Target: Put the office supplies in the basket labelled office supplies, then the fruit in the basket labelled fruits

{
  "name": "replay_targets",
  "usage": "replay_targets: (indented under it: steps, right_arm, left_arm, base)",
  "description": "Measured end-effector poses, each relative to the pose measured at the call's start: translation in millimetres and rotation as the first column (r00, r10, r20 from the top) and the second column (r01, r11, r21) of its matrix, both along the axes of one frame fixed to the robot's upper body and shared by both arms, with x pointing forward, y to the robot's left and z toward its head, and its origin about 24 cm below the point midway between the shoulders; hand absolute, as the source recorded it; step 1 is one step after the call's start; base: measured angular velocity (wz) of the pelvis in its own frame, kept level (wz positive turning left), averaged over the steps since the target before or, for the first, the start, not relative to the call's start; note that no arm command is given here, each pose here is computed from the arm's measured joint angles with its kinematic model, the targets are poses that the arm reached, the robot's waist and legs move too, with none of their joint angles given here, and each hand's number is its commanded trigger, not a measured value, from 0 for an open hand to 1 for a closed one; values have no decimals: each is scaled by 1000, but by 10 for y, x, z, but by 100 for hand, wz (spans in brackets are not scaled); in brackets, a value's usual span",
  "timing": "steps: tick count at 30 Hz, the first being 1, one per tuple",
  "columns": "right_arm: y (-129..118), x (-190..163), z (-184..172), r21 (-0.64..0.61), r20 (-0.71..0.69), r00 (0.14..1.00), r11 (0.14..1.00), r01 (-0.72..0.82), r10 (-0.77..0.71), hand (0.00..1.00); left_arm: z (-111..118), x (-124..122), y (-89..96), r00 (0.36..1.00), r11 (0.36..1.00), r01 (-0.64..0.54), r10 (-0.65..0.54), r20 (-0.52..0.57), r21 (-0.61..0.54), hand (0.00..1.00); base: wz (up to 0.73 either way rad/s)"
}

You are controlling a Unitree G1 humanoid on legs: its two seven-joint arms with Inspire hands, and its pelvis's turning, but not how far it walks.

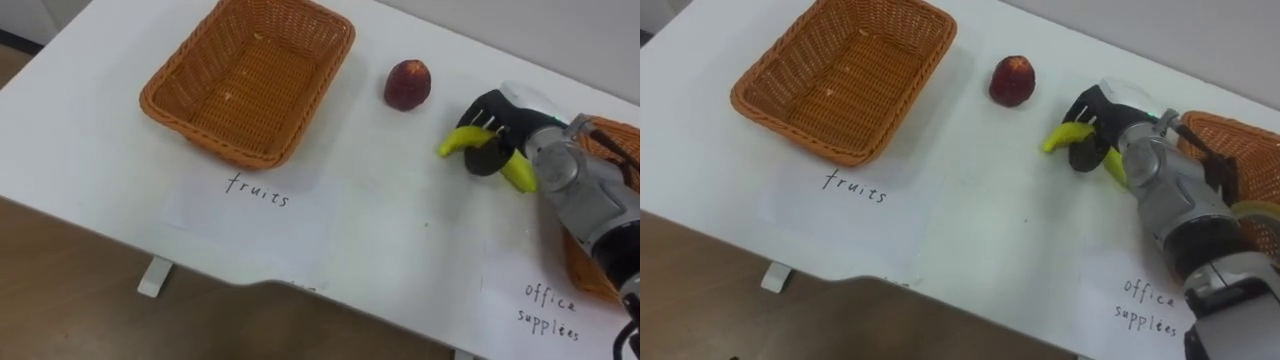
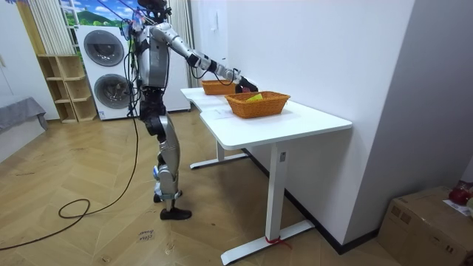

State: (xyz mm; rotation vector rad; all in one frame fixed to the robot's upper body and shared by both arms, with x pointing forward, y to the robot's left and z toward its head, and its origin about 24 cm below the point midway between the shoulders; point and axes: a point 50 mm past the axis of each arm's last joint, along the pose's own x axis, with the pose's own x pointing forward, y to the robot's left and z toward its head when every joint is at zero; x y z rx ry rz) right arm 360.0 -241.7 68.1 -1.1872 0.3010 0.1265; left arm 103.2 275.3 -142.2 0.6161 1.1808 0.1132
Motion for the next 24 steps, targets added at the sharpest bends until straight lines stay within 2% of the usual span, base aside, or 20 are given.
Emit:
replay_targets:
  steps: [16, 21, 24]
  right_arm:
    - [99, 4, 41, 23, 3, 999, 999, -48, 48, 100]
    - [255, -41, 85, 31, 30, 991, 991, -129, 128, 100]
    - [447, -76, 185, 44, 62, 972, 972, -231, 228, 100]
  left_arm:
    - [-1, 7, -11, 1000, 1000, 6, -5, 7, -23, 0]
    - [-8, -10, -18, 1000, 1000, 6, -5, 6, -30, 0]
    - [-16, -34, -26, 1000, 999, -9, 9, 8, -36, 0]
  base:
    - [0]
    - [-4]
    - [0]
